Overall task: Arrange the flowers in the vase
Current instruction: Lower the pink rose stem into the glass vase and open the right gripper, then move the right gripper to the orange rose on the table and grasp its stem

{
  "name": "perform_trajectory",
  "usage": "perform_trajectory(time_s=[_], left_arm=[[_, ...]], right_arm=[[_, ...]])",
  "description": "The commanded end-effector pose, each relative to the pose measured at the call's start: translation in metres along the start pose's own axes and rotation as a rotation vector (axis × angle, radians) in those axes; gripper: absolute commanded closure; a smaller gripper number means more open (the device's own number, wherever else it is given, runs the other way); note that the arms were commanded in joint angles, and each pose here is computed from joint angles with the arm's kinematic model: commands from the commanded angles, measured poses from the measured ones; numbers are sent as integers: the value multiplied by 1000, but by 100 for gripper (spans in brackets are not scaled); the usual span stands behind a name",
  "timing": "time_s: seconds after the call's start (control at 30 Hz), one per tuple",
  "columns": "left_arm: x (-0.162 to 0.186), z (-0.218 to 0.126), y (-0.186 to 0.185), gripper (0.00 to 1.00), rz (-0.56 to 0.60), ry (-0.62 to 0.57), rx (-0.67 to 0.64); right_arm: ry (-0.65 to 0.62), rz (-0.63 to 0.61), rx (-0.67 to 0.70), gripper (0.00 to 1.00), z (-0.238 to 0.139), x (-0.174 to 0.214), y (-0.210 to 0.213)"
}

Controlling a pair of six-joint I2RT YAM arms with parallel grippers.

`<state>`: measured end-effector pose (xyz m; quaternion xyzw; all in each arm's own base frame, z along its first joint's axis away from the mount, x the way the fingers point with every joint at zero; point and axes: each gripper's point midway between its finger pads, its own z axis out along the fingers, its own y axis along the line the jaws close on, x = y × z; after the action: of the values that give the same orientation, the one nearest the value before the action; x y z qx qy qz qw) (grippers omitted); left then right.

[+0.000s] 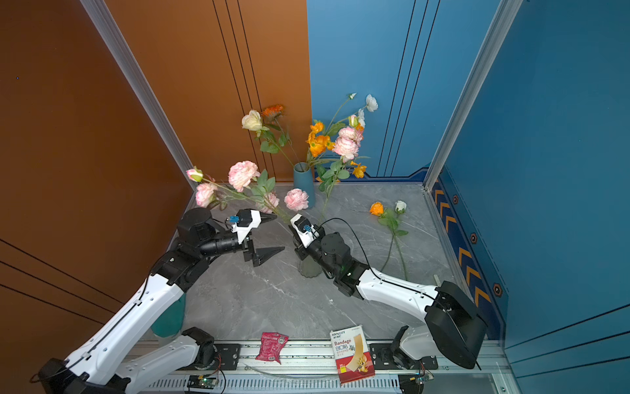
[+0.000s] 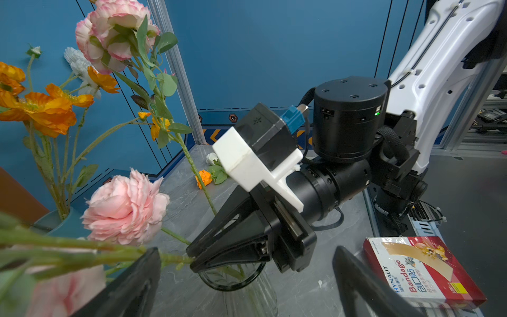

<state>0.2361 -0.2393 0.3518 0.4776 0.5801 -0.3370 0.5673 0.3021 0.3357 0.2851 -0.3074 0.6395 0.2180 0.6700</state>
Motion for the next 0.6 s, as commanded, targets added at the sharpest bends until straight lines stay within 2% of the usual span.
perform_trajectory(time_s=[0.0,0.33,0.43,0.57], left_arm=[[-3,4,-12,2,-7,-17,55],[-1,19,-38,2,23,-7,110],[2,25,-45,2,30,3,121],[11,37,-53,2,47,40,112]], right_arm=[[-47,25,4,81,-8,-14,-3],[-50,22,47,74,-17,-17,-12],[-48,27,112,64,-24,-18,-27],[45,71,341,45,-44,-9,-77]])
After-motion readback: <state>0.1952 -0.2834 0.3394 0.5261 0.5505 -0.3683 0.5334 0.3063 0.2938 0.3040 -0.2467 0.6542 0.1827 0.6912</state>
